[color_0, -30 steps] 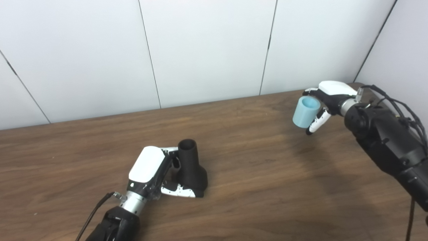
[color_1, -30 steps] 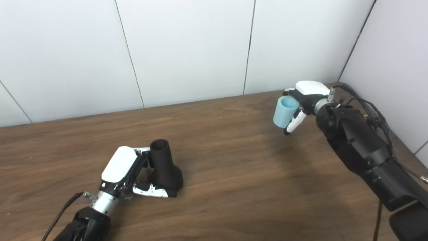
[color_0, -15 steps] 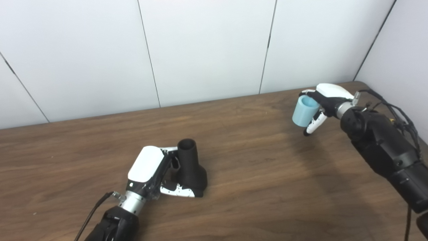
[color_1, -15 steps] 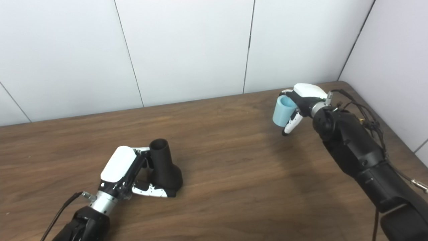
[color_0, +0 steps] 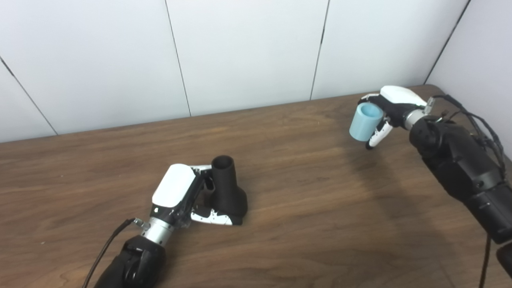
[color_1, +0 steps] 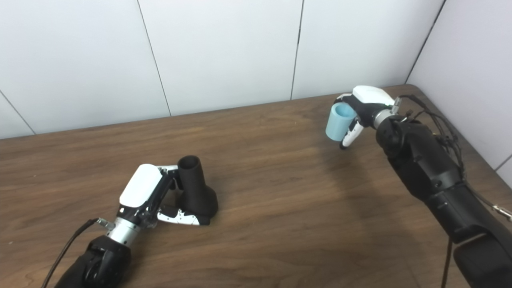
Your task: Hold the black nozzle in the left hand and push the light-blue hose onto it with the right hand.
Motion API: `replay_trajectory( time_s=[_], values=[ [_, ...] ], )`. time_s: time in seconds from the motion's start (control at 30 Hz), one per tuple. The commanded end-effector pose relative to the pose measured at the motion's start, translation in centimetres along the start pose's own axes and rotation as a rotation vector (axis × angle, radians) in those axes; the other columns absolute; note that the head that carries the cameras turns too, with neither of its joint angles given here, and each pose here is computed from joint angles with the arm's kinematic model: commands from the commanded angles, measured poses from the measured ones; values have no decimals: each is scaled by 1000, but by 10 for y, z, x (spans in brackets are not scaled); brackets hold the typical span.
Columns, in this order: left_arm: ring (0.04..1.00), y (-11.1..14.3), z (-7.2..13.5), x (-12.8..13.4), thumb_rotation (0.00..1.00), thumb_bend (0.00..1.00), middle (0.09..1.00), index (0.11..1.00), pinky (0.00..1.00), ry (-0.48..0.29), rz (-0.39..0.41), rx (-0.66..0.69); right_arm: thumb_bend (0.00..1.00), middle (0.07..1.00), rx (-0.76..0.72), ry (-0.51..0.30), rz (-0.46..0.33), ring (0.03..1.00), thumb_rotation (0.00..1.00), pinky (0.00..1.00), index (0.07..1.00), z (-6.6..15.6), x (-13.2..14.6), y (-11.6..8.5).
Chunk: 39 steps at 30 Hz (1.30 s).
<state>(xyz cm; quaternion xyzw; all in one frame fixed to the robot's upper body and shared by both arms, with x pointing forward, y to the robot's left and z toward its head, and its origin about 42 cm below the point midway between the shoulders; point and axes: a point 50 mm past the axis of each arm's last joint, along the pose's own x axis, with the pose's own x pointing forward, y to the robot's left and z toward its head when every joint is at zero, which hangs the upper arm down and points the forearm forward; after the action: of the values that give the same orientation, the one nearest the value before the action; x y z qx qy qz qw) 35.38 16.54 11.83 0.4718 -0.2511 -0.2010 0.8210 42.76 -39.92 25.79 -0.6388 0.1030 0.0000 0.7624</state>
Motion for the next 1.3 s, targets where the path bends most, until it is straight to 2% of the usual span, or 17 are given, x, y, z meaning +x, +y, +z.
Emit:
replay_trajectory(
  time_s=[0.0, 0.03, 0.07, 0.1, 0.17, 0.27, 0.7, 0.87, 1.03, 1.17, 1.27],
  values=[
    [435, -67, -21, -92, 0, 475, 441, 497, 341, 207, -260, -36, 823, 645, 9, -55, -174, 589, 6, 642, 702, 0, 1, -38],
    [433, -67, -21, -92, 0, 475, 440, 497, 339, 208, -262, -33, 818, 630, 12, -63, -191, 581, 3, 650, 688, 0, 1, -36],
    [432, -67, -21, -92, 0, 475, 444, 497, 336, 206, -261, -33, 675, 552, 11, -67, -204, 553, 1, 641, 611, 0, 2, -33],
    [429, -67, -21, -93, 0, 475, 445, 498, 334, 205, -260, -33, 581, 519, 10, -70, -212, 475, 0, 612, 563, 0, 3, -32],
    [431, -67, -20, -93, 0, 475, 440, 498, 337, 203, -260, -37, 531, 514, 8, -70, -220, 436, 0, 543, 512, 0, 4, -28],
    [431, -66, -20, -95, 0, 475, 437, 498, 340, 201, -252, -45, 519, 516, 11, -73, -227, 421, 0, 471, 502, 0, 7, -25],
    [429, -68, -19, -96, 0, 474, 428, 500, 343, 206, -246, -47, 517, 511, 18, -82, -244, 402, 0, 424, 510, 7, 3, -20],
    [424, -68, -18, -95, 0, 474, 435, 498, 340, 207, -246, -48, 517, 518, 3, -88, -245, 405, 0, 438, 500, 9, 0, -19],
    [422, -70, -16, -94, 0, 473, 425, 504, 341, 206, -246, -45, 515, 505, 31, -158, -294, 397, 0, 401, 524, 18, -15, -27],
    [433, -73, -14, -94, 0, 475, 441, 499, 340, 204, -256, -39, 514, 502, 78, -231, -323, 384, 0, 378, 526, 39, -41, -31],
    [468, -74, -11, -92, 0, 479, 474, 481, 380, 210, -261, -44, 508, 490, 141, -275, -325, 363, 0, 334, 558, 52, -59, -29]
  ],
)
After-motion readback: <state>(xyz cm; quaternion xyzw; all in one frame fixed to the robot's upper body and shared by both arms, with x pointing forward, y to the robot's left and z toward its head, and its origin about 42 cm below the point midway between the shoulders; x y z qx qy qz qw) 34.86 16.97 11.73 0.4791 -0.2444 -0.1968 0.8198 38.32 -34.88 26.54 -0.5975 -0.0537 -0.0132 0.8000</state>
